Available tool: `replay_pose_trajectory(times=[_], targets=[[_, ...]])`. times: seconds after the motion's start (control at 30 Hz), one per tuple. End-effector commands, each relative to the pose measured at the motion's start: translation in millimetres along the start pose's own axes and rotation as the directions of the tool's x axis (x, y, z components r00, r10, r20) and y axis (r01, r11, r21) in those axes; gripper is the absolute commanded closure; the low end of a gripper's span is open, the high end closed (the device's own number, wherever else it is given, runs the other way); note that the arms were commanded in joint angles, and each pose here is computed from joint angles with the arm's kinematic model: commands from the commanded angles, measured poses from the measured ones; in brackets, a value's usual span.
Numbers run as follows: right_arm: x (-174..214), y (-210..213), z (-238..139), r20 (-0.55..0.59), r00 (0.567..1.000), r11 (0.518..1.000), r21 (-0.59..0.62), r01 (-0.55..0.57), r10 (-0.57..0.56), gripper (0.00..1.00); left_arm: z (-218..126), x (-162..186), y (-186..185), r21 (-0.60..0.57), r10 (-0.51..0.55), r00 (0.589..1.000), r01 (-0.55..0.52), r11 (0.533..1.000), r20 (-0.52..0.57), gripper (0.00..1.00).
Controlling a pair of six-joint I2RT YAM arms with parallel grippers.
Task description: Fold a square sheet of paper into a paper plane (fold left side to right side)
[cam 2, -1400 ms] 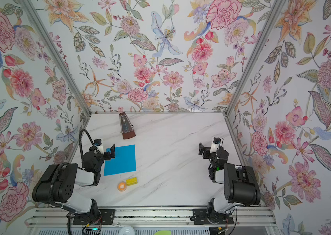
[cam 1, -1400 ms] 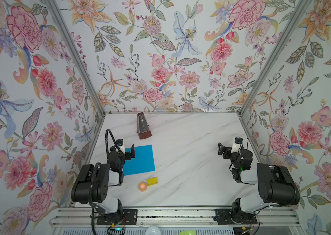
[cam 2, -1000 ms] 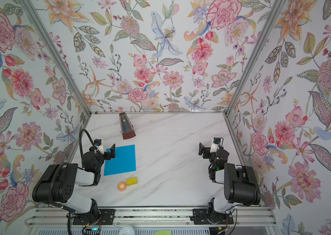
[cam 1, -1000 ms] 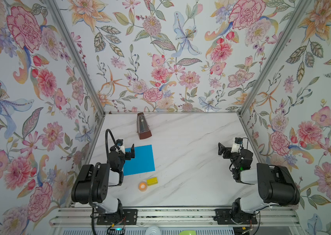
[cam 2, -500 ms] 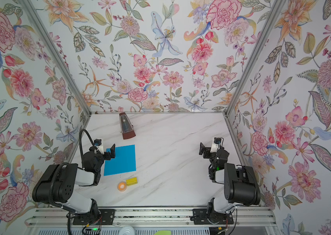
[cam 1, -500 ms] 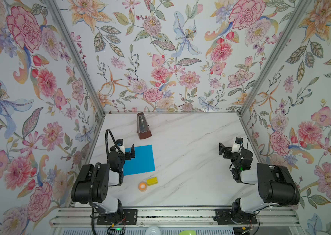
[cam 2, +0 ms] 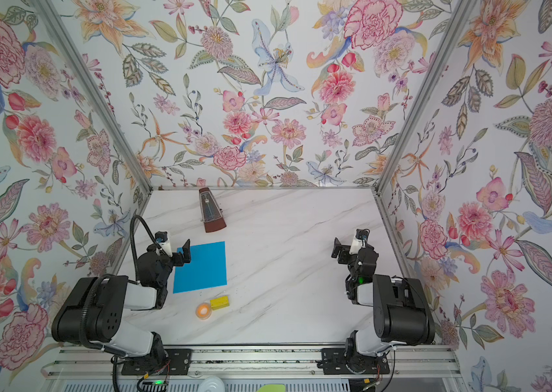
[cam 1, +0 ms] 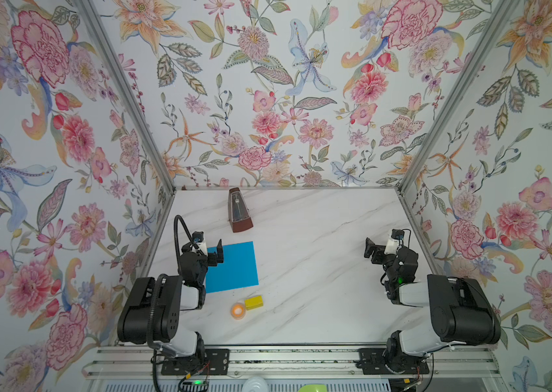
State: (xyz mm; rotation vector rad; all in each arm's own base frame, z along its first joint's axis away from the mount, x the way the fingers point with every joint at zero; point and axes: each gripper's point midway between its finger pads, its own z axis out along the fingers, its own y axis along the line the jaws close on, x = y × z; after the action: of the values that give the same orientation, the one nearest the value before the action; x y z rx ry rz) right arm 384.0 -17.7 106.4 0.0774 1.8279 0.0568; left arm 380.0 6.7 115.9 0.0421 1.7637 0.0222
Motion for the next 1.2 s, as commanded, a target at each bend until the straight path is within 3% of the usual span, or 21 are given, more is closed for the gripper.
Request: replay_pose_trajectory(times=[0.0, 0.2, 0.27, 0.43, 0.63, 0.73, 1.03, 1.17], targets=[[-13.6, -6.5, -2.0, 0.02, 1.0, 0.998, 0.067, 0.018, -0.019, 0.01, 1.1, -25.8, 11.9, -0.085, -0.013, 1.0, 0.014, 0.996, 0.023, 0.01], [-16.5, -6.5, -5.3, -0.058, 0.998, 0.996, 0.086, -0.02, 0.025, 0.01, 1.8, -40.0, -2.6, -0.137, 0.043, 0.998, -0.05, 0.989, -0.056, 0.01], [-16.4, -5.0, -3.0, -0.107, 0.993, 0.996, 0.086, -0.03, 0.04, 0.01, 2.6, -45.0, -9.5, -0.157, 0.016, 0.997, -0.029, 0.987, -0.081, 0.01], [-16.1, 10.4, 0.5, -0.2, 0.978, 0.998, 0.052, -0.045, 0.055, 0.01, 5.4, -50.1, -50.6, -0.071, 0.06, 0.975, -0.076, 0.995, -0.213, 0.02], [-11.0, 60.1, -5.4, -0.286, 0.951, 0.993, -0.05, 0.107, -0.117, 0.02, 8.5, -27.9, -78.0, 0.004, -0.017, 0.916, 0.021, 1.0, -0.402, 0.03], [-10.2, 87.8, -13.3, -0.309, 0.939, 0.986, -0.108, 0.124, -0.151, 0.04, 6.4, -12.2, -88.7, 0.032, -0.046, 0.872, 0.071, 0.997, -0.488, 0.03], [-0.8, 145.4, -30.0, -0.416, 0.906, 0.966, -0.189, -0.174, 0.082, 0.12, -1.8, 36.8, -117.2, 0.094, -0.099, 0.748, 0.212, 0.973, -0.656, 0.05], [-1.3, 164.6, -34.0, -0.444, 0.888, 0.951, -0.207, -0.231, 0.119, 0.15, -4.6, 51.6, -133.2, 0.12, -0.112, 0.689, 0.279, 0.953, -0.716, 0.07]])
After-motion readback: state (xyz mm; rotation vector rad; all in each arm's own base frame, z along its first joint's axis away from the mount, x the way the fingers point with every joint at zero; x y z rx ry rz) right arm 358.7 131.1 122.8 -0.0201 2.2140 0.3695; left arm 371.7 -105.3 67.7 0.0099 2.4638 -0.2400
